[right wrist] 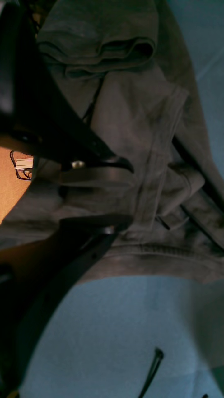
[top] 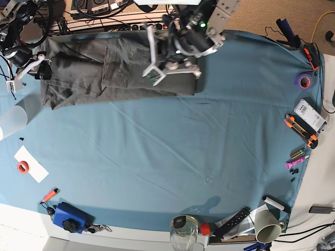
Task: Fold the T-shirt properly
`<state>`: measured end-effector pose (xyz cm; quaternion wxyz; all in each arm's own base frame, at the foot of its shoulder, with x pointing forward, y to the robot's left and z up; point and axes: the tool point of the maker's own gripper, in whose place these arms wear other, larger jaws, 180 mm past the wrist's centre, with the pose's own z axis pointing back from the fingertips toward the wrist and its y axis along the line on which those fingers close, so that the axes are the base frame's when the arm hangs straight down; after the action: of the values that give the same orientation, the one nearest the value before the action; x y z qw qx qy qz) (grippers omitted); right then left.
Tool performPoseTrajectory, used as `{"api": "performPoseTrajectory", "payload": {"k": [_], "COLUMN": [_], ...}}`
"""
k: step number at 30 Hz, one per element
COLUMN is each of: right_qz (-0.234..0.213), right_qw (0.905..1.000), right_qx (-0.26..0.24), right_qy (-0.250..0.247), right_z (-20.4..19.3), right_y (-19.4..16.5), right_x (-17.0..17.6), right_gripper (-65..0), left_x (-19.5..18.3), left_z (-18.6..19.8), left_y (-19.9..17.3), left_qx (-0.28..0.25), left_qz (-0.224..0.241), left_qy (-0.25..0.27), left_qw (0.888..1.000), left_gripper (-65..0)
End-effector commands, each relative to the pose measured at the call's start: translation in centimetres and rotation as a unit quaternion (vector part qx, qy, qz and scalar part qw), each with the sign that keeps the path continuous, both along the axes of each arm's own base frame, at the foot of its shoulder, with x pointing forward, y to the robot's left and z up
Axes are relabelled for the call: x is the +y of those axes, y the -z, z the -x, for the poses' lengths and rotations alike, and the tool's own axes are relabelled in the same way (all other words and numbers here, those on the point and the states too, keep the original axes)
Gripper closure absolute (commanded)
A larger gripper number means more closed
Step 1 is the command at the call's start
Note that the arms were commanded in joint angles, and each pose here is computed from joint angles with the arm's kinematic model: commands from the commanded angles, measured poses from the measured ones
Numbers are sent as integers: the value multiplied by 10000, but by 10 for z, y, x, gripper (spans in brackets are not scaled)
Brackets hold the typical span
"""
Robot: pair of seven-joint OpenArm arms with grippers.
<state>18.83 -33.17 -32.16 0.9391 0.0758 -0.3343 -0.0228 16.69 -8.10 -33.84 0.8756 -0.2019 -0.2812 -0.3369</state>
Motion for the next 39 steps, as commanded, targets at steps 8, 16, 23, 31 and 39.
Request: {"api": "performPoseTrajectory", "payload": {"k": [8, 16, 23, 31, 39], "right_qz": [-118, -100, 227, 493, 924], "right_qw": [9980, 9925, 9910, 9925, 9923], "right_qx": [-567, -1188, -1158, -928, -600], "right_qy": [-257, 288, 632, 631, 562], "right_z": [-14, -8, 2, 8, 16], "right_y": [-25, -57, -63, -56, -54], "right_x": [6, -25, -48, -55, -69], "right_gripper": [-160, -159, -159, -162, -342], "left_x": [35, 32, 32, 32, 31], "left_z": [-20, 1, 7, 8, 15], "left_y": [-15, -36, -39, -38, -36], "left_qx": [-358, -376, -348, -324, -241], "left_qz": [-156, 254, 320, 318, 366], "left_qy": [-723, -796, -826, -830, -849], "left_qw": [9966, 9958, 9955, 9955, 9954], "left_gripper": [0, 0, 0, 0, 0]}}
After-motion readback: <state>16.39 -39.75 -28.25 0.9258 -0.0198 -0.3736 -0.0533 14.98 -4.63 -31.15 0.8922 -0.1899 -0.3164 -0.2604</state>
